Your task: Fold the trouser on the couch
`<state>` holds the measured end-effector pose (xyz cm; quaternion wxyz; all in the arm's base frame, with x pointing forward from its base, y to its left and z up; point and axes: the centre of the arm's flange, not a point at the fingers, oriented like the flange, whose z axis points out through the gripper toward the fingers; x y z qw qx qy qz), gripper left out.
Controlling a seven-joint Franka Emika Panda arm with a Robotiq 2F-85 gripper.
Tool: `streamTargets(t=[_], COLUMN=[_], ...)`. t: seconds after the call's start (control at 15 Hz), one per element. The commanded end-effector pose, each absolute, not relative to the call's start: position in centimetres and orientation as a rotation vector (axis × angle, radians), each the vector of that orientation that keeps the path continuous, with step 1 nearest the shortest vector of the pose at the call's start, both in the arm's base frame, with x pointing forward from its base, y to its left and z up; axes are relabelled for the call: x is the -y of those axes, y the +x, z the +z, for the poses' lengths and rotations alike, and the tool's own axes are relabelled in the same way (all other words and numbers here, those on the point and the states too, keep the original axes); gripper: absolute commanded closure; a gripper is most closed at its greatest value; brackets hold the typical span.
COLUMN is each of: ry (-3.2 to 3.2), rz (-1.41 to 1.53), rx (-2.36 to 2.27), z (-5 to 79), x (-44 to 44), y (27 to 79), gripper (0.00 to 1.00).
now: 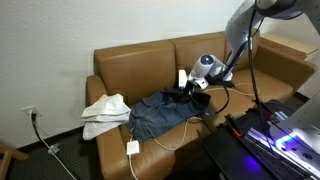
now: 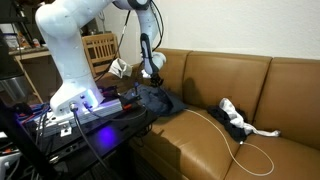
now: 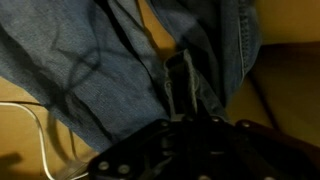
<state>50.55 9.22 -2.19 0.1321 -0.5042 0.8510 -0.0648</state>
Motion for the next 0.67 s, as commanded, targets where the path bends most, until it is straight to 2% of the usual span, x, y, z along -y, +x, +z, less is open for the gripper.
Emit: streamTargets(t=[0.0,0.47,0.53,0.6], ry=[-1.654,-1.800,-1.803,-1.785], rz=[-0.204,-0.154,-0.173,-0.160], rx=[-2.254,-1.804,-1.860,-1.857], z=[-1.0,2.6,2.6,3.2], x=[-10.9,-11.7,-13.8,-13.4], y=[46.2,44.6,48.0,47.6], gripper=[0.99,0.99,0.95,0.95])
